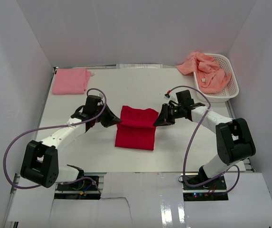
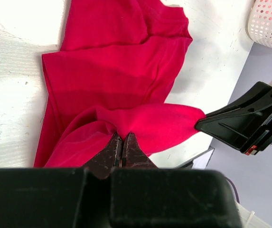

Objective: Fold and stack the t-shirts
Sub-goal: Fold the long partially folded tshirt into a neat square

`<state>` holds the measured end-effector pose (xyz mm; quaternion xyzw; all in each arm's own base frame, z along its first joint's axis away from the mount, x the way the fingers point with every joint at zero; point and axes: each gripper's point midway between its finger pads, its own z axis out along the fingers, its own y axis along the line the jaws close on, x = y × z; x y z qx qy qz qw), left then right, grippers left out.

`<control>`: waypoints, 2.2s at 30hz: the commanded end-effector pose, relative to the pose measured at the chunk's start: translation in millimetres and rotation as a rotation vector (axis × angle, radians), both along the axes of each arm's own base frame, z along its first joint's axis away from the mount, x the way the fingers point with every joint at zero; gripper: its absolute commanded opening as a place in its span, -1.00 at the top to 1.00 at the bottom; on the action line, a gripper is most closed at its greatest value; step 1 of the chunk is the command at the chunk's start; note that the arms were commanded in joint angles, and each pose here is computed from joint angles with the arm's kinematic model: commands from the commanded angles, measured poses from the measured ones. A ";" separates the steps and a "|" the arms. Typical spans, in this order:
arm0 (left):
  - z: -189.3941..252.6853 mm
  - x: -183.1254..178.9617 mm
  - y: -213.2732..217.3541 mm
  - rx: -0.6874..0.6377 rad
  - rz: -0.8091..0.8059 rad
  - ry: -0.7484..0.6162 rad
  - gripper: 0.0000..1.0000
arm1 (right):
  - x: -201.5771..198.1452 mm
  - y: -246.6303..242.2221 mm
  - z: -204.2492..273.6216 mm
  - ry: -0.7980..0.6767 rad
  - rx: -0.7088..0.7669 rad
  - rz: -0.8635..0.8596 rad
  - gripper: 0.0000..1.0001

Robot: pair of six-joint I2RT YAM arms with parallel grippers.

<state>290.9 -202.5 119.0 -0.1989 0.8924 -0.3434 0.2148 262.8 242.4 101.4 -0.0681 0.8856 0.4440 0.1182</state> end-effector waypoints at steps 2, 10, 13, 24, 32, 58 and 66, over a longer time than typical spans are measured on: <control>20.5 13.4 4.5 -0.003 0.020 -0.061 1.00 | 8.6 -0.5 30.5 -0.076 0.014 -0.007 0.85; 45.9 22.0 6.6 -0.049 0.024 -0.082 1.00 | 11.1 -0.7 56.2 -0.117 0.022 -0.016 0.85; 47.4 24.5 8.7 -0.055 0.027 -0.082 1.00 | 12.1 -0.5 59.6 -0.125 0.024 -0.018 0.85; 68.3 43.4 12.9 -0.073 0.030 -0.118 1.00 | 20.5 3.2 73.3 -0.144 0.029 -0.009 0.85; 75.7 38.6 9.6 -0.102 0.009 -0.120 1.00 | 15.4 2.7 80.6 -0.142 0.041 -0.009 0.84; 85.7 -42.5 24.2 -0.118 -0.051 -0.132 1.00 | -89.8 38.8 83.7 -0.074 0.114 0.026 0.85; 92.1 -59.5 21.8 -0.162 -0.073 -0.130 1.00 | -95.5 38.8 91.0 -0.076 0.113 0.024 0.85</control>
